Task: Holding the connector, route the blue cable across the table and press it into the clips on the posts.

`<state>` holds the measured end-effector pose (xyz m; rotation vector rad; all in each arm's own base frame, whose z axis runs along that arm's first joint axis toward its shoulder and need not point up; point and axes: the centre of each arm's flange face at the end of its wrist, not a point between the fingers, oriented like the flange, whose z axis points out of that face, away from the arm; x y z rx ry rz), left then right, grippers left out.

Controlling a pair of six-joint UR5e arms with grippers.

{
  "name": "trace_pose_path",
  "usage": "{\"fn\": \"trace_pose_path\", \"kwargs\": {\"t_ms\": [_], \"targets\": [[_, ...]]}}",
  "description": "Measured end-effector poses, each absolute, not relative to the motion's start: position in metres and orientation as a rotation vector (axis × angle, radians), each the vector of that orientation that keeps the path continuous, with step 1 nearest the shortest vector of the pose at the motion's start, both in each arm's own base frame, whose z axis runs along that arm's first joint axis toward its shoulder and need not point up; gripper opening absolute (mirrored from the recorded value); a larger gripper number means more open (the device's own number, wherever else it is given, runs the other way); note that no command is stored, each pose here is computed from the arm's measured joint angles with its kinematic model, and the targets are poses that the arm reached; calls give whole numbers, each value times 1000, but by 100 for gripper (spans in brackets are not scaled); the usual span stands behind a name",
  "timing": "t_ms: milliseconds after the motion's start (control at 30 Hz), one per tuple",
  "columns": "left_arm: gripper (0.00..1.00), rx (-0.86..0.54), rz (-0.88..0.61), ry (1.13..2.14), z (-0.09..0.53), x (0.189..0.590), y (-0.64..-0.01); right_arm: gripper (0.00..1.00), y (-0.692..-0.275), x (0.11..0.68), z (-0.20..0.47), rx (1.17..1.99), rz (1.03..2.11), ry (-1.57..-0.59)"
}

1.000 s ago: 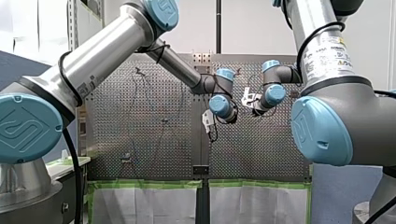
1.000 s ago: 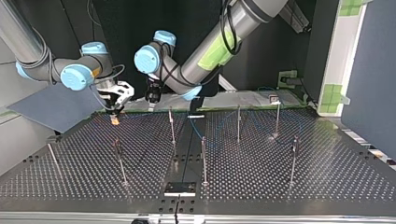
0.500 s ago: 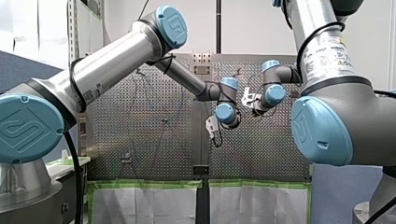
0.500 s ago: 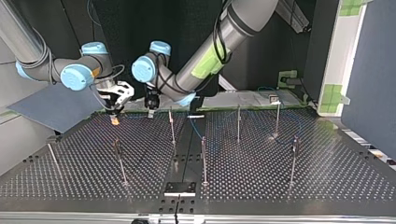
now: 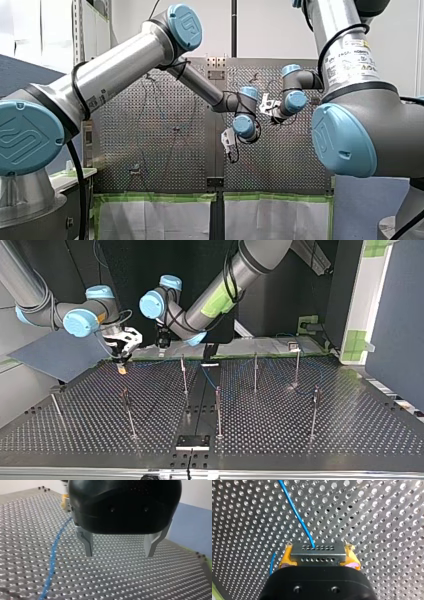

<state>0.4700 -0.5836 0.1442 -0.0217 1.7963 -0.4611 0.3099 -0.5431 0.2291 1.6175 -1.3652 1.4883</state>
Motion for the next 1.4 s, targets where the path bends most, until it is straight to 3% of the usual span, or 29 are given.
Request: {"fn": "trace_pose_path", "kwargs": {"t_ms": [333, 1400], "targets": [[99, -61, -357, 1843, 115, 451, -563, 0, -544, 310, 229, 1623, 1504, -1360], [99, -176, -378, 1690, 162, 453, -593, 0, -548, 306, 231, 1605, 1511, -1353]]}}
